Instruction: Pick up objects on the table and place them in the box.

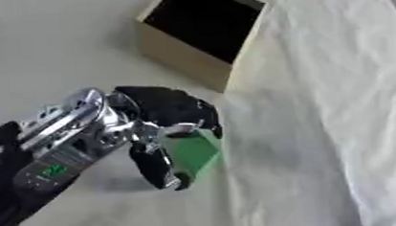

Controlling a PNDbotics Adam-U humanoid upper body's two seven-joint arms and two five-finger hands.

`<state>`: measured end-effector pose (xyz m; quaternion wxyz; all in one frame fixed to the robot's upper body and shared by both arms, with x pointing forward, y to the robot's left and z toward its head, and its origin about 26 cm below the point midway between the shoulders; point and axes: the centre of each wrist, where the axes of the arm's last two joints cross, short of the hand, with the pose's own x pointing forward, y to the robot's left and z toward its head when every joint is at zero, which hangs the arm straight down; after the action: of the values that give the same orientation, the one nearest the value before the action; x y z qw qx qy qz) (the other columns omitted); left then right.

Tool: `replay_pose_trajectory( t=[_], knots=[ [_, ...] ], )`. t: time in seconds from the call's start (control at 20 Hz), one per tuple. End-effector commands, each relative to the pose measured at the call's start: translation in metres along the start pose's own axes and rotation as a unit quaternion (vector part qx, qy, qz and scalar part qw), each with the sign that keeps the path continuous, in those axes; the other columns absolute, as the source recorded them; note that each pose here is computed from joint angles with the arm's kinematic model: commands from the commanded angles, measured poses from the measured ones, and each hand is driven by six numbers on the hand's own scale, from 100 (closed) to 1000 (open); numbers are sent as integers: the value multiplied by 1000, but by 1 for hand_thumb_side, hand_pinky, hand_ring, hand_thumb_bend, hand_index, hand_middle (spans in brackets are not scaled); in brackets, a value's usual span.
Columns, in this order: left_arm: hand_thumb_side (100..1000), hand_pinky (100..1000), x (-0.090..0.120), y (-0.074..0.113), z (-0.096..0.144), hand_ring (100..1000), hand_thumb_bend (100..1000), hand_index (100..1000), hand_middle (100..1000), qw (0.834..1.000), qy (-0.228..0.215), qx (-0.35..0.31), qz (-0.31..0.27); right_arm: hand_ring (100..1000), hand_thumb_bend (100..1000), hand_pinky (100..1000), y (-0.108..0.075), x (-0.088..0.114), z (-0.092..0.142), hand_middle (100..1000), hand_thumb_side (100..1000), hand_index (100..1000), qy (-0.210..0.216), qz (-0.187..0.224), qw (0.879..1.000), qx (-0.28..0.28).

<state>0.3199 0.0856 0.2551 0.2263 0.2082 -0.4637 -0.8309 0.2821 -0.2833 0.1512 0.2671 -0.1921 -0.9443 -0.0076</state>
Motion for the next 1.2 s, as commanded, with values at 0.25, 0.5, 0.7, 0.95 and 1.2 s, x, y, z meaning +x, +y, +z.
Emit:
replay_pose_trajectory(
  t=[0.25, 0.5, 0.7, 0.95, 1.2],
  knots=[
    [176, 755, -9, -4, -13, 869, 419, 882, 868, 1000, 15, -14, -12, 696, 100, 806, -1, 4, -3, 627, 785, 818, -8, -6, 1000, -1],
    [174, 605, -6, -1, -10, 681, 331, 651, 574, 1000, 8, 14, -10, 697, 100, 807, -1, 3, -2, 627, 792, 819, -2, -8, 1000, -6],
    [154, 549, 1, 6, 1, 604, 250, 570, 512, 997, 7, 73, -7, 696, 100, 807, -2, 3, -1, 626, 793, 820, 3, -6, 1000, -8],
    [149, 517, 4, 10, 11, 581, 162, 554, 500, 996, 12, 94, 2, 695, 100, 807, -2, 3, -2, 626, 793, 820, 6, -4, 1000, -10],
    [117, 514, 6, 21, 34, 577, 100, 557, 504, 993, 17, 114, -1, 697, 100, 807, -3, 3, -3, 627, 789, 821, 2, -1, 1000, -11]
  ],
)
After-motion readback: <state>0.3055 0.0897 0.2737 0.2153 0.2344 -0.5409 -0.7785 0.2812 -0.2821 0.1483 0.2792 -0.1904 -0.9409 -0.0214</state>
